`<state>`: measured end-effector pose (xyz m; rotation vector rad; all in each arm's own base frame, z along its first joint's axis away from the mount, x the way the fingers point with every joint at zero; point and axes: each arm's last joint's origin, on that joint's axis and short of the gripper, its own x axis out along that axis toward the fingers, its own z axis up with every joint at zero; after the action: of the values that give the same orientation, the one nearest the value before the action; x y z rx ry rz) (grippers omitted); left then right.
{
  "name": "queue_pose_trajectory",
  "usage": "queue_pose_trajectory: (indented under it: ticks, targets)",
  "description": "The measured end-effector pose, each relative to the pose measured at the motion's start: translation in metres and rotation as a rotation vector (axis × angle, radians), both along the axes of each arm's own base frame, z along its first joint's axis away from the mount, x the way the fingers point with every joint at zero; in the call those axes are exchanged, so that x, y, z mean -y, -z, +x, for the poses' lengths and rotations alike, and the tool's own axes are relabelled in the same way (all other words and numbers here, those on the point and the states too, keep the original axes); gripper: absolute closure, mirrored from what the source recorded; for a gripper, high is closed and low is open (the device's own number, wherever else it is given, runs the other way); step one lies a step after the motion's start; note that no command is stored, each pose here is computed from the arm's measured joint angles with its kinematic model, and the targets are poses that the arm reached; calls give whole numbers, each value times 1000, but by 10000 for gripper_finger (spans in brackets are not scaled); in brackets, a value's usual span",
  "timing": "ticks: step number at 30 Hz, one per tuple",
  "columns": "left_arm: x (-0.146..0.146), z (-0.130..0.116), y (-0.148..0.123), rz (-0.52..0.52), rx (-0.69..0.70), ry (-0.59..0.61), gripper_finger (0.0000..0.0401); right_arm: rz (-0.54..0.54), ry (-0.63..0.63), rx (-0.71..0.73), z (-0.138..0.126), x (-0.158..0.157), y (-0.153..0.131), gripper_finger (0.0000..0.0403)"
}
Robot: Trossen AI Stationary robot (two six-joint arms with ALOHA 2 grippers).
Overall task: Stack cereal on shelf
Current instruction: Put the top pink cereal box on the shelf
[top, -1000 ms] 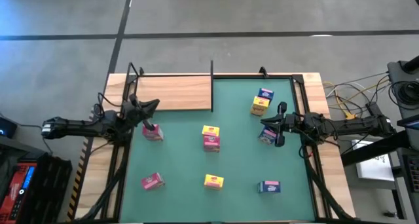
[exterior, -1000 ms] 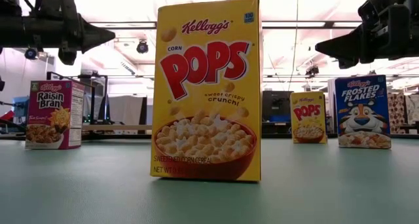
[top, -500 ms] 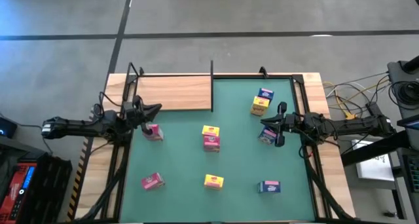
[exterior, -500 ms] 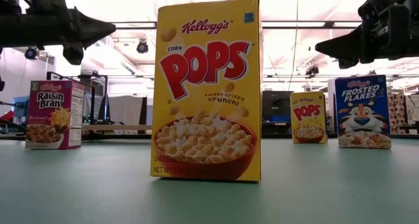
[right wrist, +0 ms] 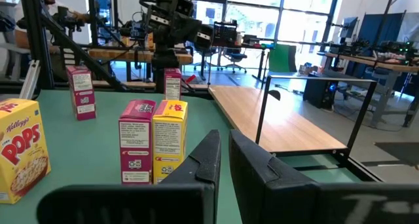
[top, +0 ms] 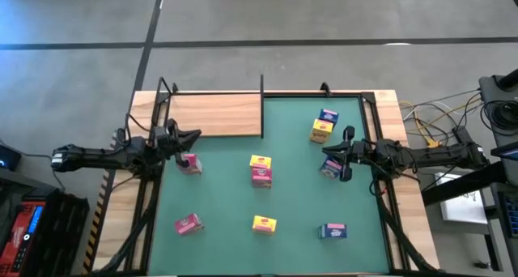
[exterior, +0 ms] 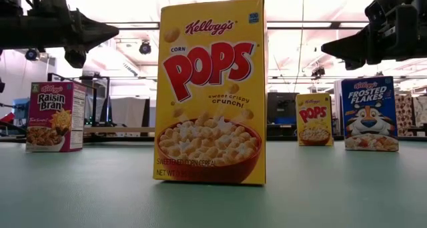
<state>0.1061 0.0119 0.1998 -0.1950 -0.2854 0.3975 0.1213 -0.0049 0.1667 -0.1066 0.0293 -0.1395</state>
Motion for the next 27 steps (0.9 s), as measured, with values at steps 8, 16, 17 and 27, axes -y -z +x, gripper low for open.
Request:
queue_pose_trajectory:
  ticks: [8, 16, 17, 27]
  targets:
    - [-1, 0, 0, -4, -6, -22, 401, 0, 1, 0, 0, 0, 0, 380]
    - [-1, 0, 1, -20, -7, -26, 401, 0, 0, 0, 0, 0, 0, 380]
    - [-1, 1, 1, -24, -7, -24, 401, 0, 0, 0, 0, 0, 0, 380]
    - [0, 1, 2, -30, -9, -3, 401, 0, 0, 0, 0, 0, 0, 380]
